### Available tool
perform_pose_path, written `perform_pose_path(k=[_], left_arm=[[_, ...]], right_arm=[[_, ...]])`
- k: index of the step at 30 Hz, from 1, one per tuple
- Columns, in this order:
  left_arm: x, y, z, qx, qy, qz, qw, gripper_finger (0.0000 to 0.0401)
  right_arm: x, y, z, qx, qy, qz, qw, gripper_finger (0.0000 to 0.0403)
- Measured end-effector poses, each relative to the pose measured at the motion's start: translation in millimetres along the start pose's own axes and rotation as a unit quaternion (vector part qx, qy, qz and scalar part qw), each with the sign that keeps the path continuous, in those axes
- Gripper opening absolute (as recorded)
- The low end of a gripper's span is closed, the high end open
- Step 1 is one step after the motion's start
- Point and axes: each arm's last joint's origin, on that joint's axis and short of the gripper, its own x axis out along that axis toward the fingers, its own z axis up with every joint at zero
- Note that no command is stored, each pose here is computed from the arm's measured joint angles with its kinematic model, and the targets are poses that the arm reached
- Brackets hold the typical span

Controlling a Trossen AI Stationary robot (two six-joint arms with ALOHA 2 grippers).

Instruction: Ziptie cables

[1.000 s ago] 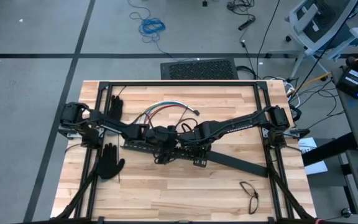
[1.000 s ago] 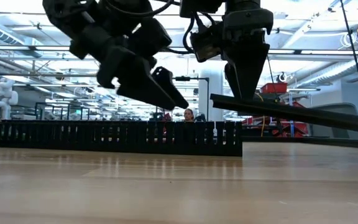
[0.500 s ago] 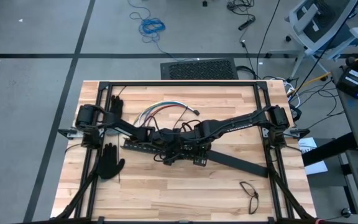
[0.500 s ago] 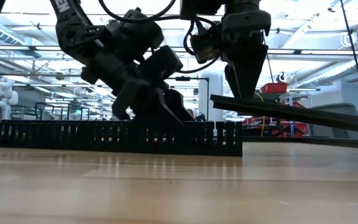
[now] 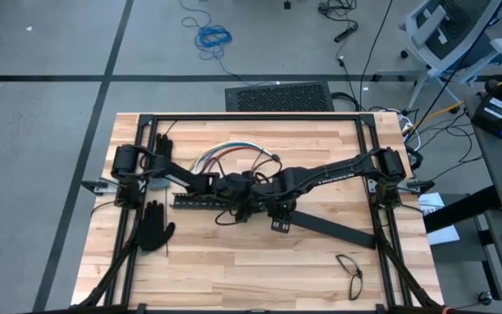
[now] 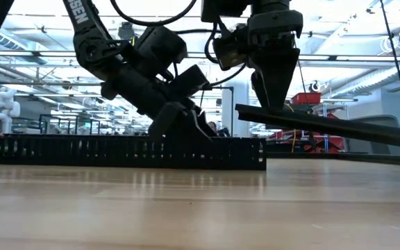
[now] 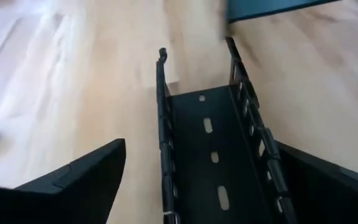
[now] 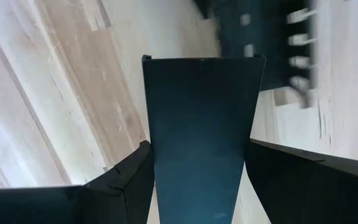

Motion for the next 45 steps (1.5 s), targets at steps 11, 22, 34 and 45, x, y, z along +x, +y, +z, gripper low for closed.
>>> perform_pose_path(k=[11, 22, 34, 45], left_arm=[[-7, 5, -23, -0.032, 0.062, -0.001, 0.998, 0.0379], [-30, -9, -32, -0.074, 0.077, -0.012, 0.994, 0.0379], [-49, -19, -42, -0.092, 0.086, -0.012, 0.992, 0.0379], [-53, -27, -43, -0.094, 0.087, -0.002, 0.992, 0.0379]], right_arm=[[-1, -14, 3, 0.003, -0.006, -0.04, 0.999, 0.0212], [-6, -47, 16, -0.044, -0.02, -0.055, 0.997, 0.0212], [-7, -56, 19, -0.107, -0.023, -0.04, 0.993, 0.0212], [8, -63, 27, -0.141, -0.006, -0.035, 0.989, 0.0212]])
